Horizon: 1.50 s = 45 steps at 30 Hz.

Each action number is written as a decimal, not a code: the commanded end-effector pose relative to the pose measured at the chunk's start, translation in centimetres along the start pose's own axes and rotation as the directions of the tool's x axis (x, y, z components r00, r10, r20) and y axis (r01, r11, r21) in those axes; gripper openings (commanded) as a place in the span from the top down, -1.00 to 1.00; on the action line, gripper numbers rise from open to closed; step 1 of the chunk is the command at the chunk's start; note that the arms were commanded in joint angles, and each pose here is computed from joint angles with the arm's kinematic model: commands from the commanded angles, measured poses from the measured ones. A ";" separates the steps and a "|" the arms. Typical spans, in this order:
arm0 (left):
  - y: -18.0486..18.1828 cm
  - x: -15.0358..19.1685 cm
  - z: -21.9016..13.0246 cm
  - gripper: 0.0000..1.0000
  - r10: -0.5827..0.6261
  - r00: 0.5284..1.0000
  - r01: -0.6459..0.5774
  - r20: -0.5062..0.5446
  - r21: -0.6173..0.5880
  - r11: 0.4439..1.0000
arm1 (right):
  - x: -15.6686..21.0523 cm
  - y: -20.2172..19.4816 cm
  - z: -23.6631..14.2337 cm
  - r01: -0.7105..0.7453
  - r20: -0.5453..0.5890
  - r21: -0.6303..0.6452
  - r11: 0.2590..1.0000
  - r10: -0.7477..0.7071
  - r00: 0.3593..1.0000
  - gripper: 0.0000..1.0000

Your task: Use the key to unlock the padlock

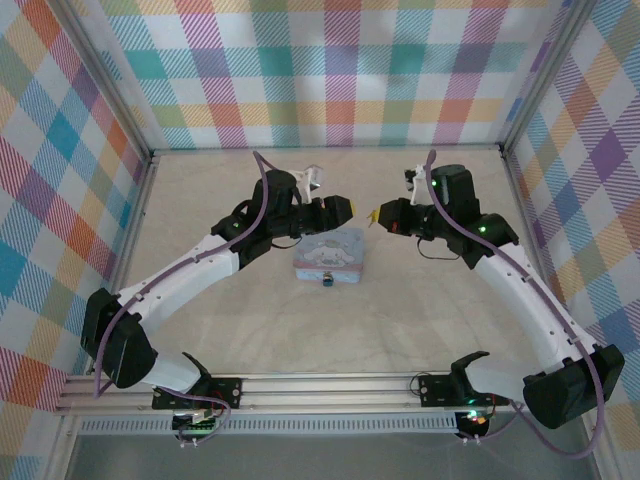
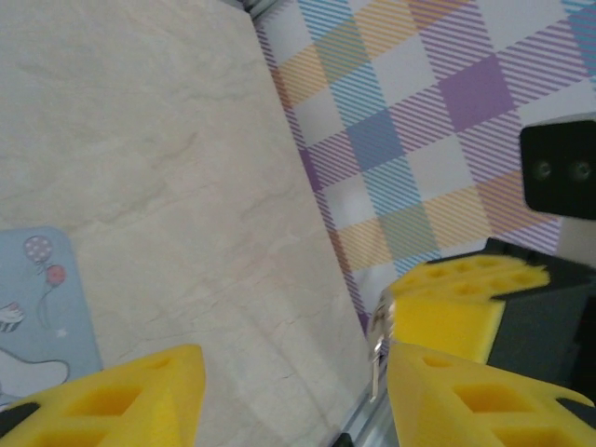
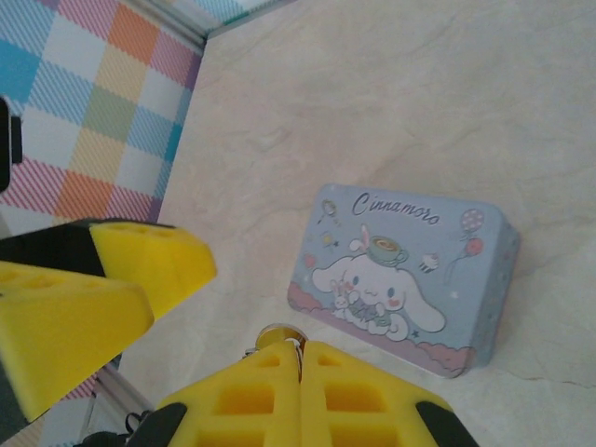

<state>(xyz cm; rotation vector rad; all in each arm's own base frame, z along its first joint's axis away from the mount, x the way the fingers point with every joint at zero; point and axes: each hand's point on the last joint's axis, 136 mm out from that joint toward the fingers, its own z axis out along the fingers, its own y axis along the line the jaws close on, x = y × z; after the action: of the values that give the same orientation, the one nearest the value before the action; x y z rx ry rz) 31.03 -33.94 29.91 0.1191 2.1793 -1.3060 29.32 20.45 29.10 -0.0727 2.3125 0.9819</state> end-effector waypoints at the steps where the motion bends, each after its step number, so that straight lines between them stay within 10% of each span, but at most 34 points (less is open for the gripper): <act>1: -3.4 -0.7 0.2 -0.06 0.031 0.999 -0.032 0.009 0.106 0.994 | -0.7 1.7 -0.5 0.024 0.037 -0.038 0.999 -0.023 0.999 1.00; 28: -4.2 1.3 2.0 0.39 0.052 0.997 -0.044 -0.063 0.123 0.991 | -0.5 2.1 -0.3 0.019 0.045 -0.035 0.999 -0.017 0.999 1.00; 39: -4.1 1.0 1.4 1.00 0.080 0.996 -0.075 -0.043 0.096 0.992 | -0.2 1.9 -0.4 0.020 0.043 -0.032 0.999 -0.019 0.999 0.99; 45: -3.9 1.2 0.6 1.00 0.127 0.990 -0.123 -0.068 0.060 0.991 | 0.2 0.7 -1.0 0.022 0.052 0.005 1.000 -0.022 0.998 0.07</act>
<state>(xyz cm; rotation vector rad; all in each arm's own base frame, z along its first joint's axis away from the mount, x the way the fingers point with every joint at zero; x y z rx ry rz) 29.63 -37.14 29.58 0.2552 2.2013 -1.3402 28.83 21.05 29.07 -0.0642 2.3057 0.9688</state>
